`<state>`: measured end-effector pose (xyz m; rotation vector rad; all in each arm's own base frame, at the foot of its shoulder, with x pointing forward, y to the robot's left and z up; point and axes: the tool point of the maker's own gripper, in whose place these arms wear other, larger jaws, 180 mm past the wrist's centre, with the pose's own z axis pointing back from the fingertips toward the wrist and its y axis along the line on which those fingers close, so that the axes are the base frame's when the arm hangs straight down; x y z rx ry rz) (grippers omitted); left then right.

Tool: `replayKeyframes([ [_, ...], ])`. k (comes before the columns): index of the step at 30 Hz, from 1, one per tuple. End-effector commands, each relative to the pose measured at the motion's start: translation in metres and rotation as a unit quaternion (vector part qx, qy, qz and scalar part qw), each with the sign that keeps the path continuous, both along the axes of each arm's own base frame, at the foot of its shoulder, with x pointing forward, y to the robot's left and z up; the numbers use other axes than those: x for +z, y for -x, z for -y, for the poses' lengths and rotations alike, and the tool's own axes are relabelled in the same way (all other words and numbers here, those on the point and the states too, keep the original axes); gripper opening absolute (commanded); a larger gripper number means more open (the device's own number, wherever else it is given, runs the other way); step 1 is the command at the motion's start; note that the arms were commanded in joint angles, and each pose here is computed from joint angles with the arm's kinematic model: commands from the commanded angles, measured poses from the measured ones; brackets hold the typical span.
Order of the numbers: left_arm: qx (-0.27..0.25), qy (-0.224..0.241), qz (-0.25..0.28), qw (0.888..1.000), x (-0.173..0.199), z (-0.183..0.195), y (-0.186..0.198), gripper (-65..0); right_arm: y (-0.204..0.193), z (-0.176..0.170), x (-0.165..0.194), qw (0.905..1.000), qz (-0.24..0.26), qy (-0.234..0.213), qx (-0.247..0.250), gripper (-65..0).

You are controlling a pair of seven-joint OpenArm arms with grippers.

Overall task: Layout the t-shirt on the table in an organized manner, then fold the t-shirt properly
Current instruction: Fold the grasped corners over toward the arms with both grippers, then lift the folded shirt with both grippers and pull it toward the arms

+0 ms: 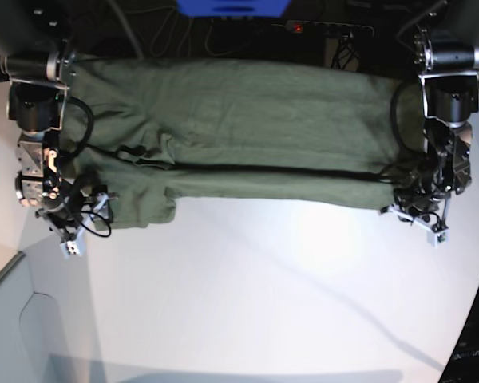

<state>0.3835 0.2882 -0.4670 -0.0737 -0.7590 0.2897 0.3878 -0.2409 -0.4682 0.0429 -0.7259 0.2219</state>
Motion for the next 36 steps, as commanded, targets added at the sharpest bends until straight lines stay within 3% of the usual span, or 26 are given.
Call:
replayKeyframes([
  [1,0.001,-0.009,0.015,1.0,0.013,-0.008,-0.01,-64.9,-0.007,0.005,0.008,0.9999,0.008,0.009,0.001,-25.2],
  [3,0.001,-0.009,0.015,1.0,0.013,-0.008,-0.01,-64.9,-0.006,-0.002,0.006,0.9998,0.003,0.012,0.017,-28.5],
  [5,0.001,-0.009,0.015,1.0,0.013,-0.008,-0.01,-64.9,-0.005,-0.009,0.003,0.9994,-0.001,0.016,0.031,-36.9],
  [9,0.004,-0.008,0.019,1.0,0.015,-0.01,-0.012,-64.9,-0.009,-0.013,0.005,0.999,0.0,0.021,0.04,-64.8],
  [23,0.001,-0.007,0.075,0.997,0.055,-0.006,-0.047,-64.9,-0.072,-0.002,0.075,0.9955,0.081,0.035,0.035,-65.0],
  [36,-0.008,-0.015,0.132,0.991,0.101,-0.002,-0.078,-64.9,-0.082,-0.014,0.134,0.981,0.172,0.066,0.059,-65.0],
])
